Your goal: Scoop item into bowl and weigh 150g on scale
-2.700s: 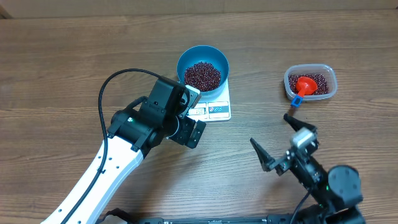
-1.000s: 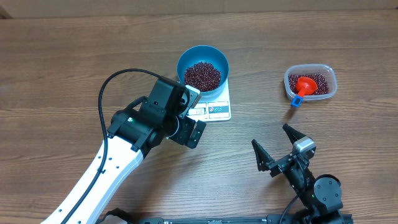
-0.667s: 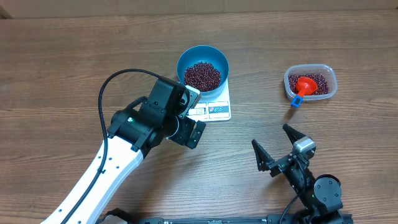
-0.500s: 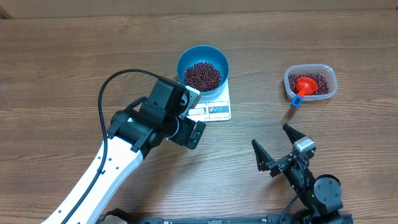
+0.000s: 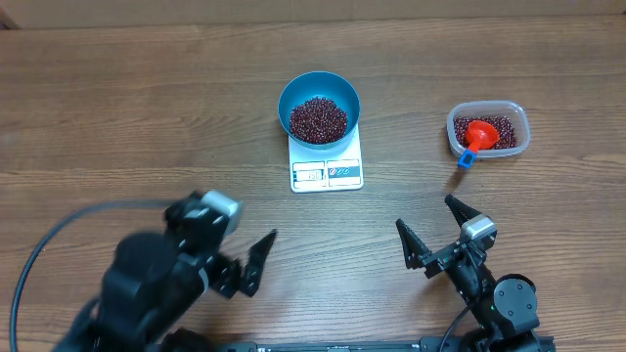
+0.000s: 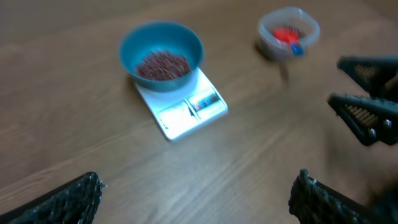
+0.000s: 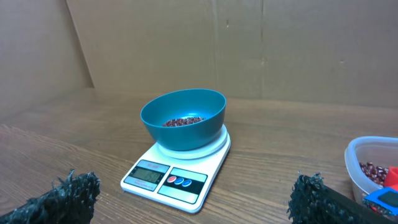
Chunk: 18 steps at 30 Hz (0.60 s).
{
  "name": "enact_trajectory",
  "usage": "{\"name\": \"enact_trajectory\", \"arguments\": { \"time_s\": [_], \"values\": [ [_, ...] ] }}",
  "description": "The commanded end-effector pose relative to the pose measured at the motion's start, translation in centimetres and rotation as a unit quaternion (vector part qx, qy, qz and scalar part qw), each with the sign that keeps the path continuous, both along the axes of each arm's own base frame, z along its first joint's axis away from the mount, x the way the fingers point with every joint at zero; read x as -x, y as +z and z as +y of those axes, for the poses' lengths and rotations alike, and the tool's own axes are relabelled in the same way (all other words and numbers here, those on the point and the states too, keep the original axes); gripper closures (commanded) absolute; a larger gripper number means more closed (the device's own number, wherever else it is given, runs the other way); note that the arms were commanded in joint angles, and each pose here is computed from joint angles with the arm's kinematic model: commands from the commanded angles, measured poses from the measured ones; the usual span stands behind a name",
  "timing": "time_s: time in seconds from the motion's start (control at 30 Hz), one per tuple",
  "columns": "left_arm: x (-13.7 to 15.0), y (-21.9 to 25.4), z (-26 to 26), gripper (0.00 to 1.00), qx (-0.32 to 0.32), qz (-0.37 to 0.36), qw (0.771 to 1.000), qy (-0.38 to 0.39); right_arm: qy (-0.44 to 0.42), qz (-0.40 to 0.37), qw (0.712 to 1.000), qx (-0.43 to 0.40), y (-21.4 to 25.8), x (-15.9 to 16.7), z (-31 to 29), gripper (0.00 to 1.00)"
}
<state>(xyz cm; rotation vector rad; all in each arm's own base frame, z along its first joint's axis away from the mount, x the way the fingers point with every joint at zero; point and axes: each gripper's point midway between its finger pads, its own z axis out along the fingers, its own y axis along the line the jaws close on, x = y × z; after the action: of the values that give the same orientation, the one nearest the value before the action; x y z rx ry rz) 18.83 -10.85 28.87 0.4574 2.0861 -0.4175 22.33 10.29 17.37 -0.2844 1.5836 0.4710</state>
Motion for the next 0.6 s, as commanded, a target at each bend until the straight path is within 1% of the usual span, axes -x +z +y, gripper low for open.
{"name": "enact_trajectory", "arguments": {
  "time_s": [0.0, 0.03, 0.17, 0.4, 0.57],
  "values": [
    [0.2, -3.0, 1.8, 0.0, 0.048, 0.007, 0.997, 0.064, -0.007, -0.002, 1.0, -0.003, -0.1, -0.1, -0.2, 0.0],
    [0.1, -4.0, 2.5, 0.0, 0.072, 0.002, 0.993, 0.09, -0.007, -0.002, 1.0, -0.003, -0.1, -0.1, -0.2, 0.0],
    [0.0, -7.3, 3.6, 0.0, 0.121, -0.014, 0.983, 0.135, -0.007, -0.002, 1.0, -0.003, -0.1, -0.1, -0.2, 0.0],
    [-2.2, -11.4, 3.9, 0.0, 0.193, -0.068, 0.965, 0.163, -0.007, -0.002, 1.0, -0.003, -0.1, -0.1, -0.2, 0.0],
    [-4.0, -12.2, 4.3, 0.0, 0.251, -0.101, 0.945, 0.185, -0.007, -0.002, 1.0, -0.003, -0.1, -0.1, -0.2, 0.0]
  ]
}}
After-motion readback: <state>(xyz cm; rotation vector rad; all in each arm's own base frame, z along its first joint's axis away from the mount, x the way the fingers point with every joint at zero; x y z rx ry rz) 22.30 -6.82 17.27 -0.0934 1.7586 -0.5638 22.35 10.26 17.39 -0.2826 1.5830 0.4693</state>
